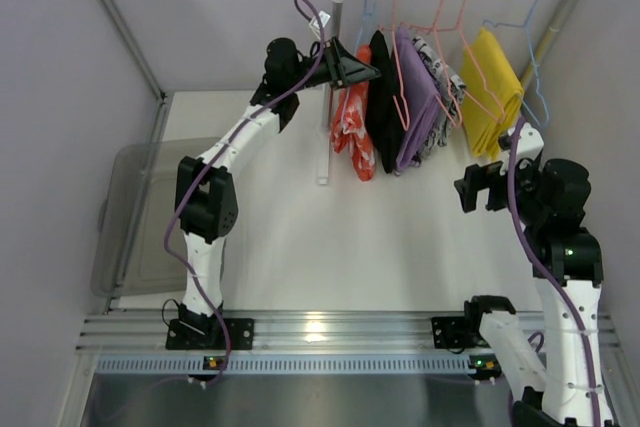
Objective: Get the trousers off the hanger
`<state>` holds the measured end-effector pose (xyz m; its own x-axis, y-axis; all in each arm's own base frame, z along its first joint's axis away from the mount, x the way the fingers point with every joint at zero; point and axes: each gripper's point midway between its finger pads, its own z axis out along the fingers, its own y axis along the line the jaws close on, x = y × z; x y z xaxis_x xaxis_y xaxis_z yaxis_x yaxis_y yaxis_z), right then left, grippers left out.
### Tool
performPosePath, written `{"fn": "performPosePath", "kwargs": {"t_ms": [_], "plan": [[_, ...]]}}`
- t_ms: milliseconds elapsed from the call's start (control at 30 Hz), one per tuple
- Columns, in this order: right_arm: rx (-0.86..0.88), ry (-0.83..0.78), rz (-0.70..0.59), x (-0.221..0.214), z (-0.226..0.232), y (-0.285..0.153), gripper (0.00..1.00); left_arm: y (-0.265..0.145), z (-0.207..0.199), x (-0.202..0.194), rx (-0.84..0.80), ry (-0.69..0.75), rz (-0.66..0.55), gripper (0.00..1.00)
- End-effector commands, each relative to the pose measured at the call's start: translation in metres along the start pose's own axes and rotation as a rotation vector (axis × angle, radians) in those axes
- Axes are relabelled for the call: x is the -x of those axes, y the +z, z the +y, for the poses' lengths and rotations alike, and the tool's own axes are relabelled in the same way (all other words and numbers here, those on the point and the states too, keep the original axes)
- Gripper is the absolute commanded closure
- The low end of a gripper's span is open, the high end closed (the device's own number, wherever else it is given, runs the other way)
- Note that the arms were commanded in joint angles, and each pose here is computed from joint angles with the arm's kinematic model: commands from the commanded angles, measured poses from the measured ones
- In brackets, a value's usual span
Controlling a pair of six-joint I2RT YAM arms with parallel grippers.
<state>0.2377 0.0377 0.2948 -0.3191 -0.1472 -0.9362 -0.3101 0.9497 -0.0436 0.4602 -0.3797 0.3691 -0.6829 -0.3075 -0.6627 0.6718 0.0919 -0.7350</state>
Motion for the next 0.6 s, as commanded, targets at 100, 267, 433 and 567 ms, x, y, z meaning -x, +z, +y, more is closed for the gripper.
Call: {"fn": "performPosePath", "kwargs": {"t_ms": [100,267,433,567], "plan": [[-0.005,-0.014,-0.020,0.004,0.000,-0.004,0.01,-0.012,-0.035,0.014,-0.046,0.090,0.016,0.57],[-0.008,-0.010,-0.017,0.002,0.000,-0.005,0.00,-0.020,-0.031,0.017,-0.044,0.076,0.031,0.58],[-0.002,0.003,-0.012,0.001,0.001,-0.003,0.00,-0.022,-0.038,0.023,-0.060,0.086,0.030,0.58],[-0.002,0.008,-0.009,0.000,0.001,-0.002,0.00,-0.020,-0.040,0.026,-0.079,0.077,0.032,0.61]]}}
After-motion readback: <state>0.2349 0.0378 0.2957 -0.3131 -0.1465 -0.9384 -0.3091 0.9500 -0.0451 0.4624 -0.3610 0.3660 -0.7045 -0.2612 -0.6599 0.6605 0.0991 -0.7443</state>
